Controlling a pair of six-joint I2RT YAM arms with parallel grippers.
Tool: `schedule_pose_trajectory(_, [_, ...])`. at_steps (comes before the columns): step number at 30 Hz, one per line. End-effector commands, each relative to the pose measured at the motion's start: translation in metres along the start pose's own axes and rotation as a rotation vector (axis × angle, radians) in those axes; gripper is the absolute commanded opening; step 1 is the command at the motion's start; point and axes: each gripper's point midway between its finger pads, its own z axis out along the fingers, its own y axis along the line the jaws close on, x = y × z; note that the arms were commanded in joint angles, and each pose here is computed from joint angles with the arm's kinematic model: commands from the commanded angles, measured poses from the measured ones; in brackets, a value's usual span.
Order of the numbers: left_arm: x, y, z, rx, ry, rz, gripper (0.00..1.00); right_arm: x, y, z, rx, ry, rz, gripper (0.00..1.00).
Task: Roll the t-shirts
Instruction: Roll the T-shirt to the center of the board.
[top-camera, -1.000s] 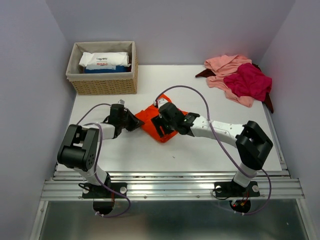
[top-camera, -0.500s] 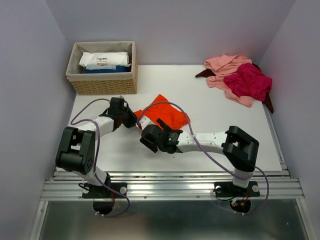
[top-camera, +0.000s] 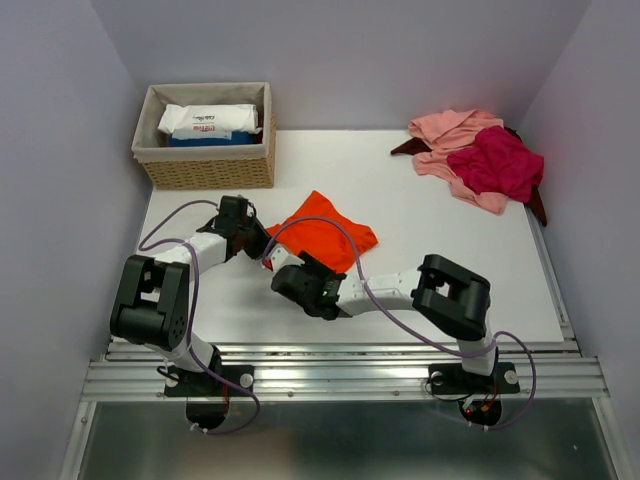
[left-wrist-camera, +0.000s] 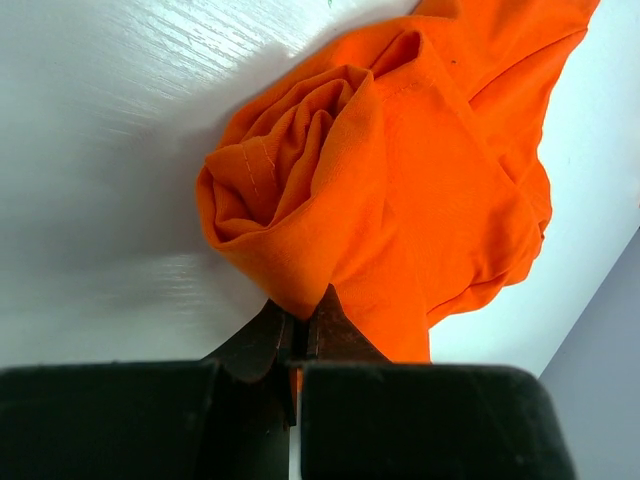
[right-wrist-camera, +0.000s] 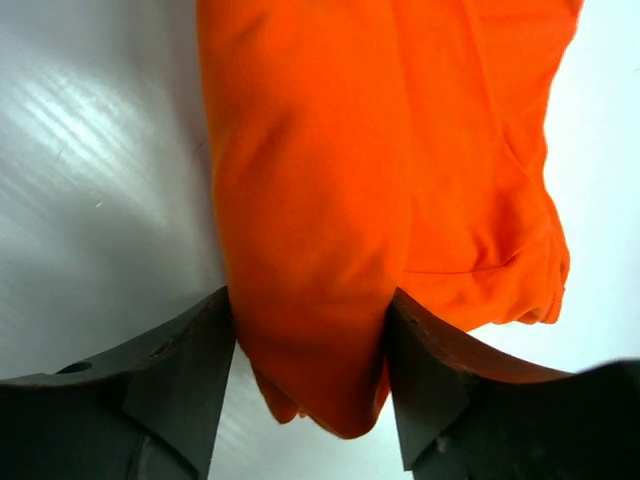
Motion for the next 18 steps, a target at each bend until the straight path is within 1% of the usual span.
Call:
schedule_pose_trajectory(1, [-0.012,-0.022,-0.012,0.049,-0.039,0.027,0.00,-0.023,-0.006,0.002,0.096,-0.077,0.044,0.54])
schedule_pose_trajectory(2, [-0.012,-0.022,-0.012,0.050,-0.040,0.029,0.00,-0.020,-0.008,0.004,0.115,-0.074,0.043,0.49])
schedule_pose_trajectory(3, [-0.012,-0.022,-0.013,0.052,-0.041,0.031,0.00,-0.020,-0.009,0.004,0.123,-0.078,0.051,0.36])
schedule_pose_trajectory(6, [-0.013,-0.023,-0.014,0.054,-0.047,0.041,0.00,-0.017,-0.012,0.004,0.140,-0.074,0.053,0.22])
schedule_pose_trajectory(7, [-0.014,-0.024,-0.015,0.056,-0.051,0.045,0.00,-0.018,-0.012,0.004,0.143,-0.076,0.055,0.15])
schedule_pose_trajectory(9, [-0.016,-0.025,-0.016,0.060,-0.056,0.058,0.00,-0.017,-0.012,0.004,0.143,-0.075,0.054,0.08])
schedule_pose_trajectory(10, [-0.016,-0.026,-0.017,0.063,-0.057,0.063,0.00,-0.023,-0.012,0.004,0.142,-0.096,0.076,0.04])
schedule_pose_trajectory(11, [-0.016,-0.027,-0.018,0.065,-0.057,0.070,0.06,-0.024,-0.010,0.004,0.132,-0.098,0.081,0.01])
schedule_pose_trajectory(13, [-0.017,-0.029,-0.020,0.066,-0.058,0.094,0.18,-0.029,-0.008,0.000,0.099,-0.112,0.112,0.01])
schedule_pose_trajectory(14, [-0.019,-0.031,-0.023,0.069,-0.061,0.106,0.26,-0.030,-0.005,0.001,0.061,-0.114,0.128,0.01])
schedule_pose_trajectory(15, [-0.020,-0.032,-0.025,0.068,-0.061,0.128,0.49,-0.033,-0.009,-0.001,0.042,-0.117,0.159,0.01])
schedule_pose_trajectory(16, [-0.021,-0.035,-0.029,0.076,-0.064,0.140,0.59,-0.036,-0.006,-0.003,0.017,-0.123,0.176,0.01])
schedule_pose_trajectory(17, [-0.021,-0.039,-0.033,0.088,-0.059,0.152,0.64,-0.039,-0.003,-0.001,-0.037,-0.125,0.214,0.01])
schedule_pose_trajectory(18, [-0.023,-0.041,-0.037,0.089,-0.060,0.159,0.69,-0.032,-0.006,0.001,-0.054,-0.094,0.234,0.01])
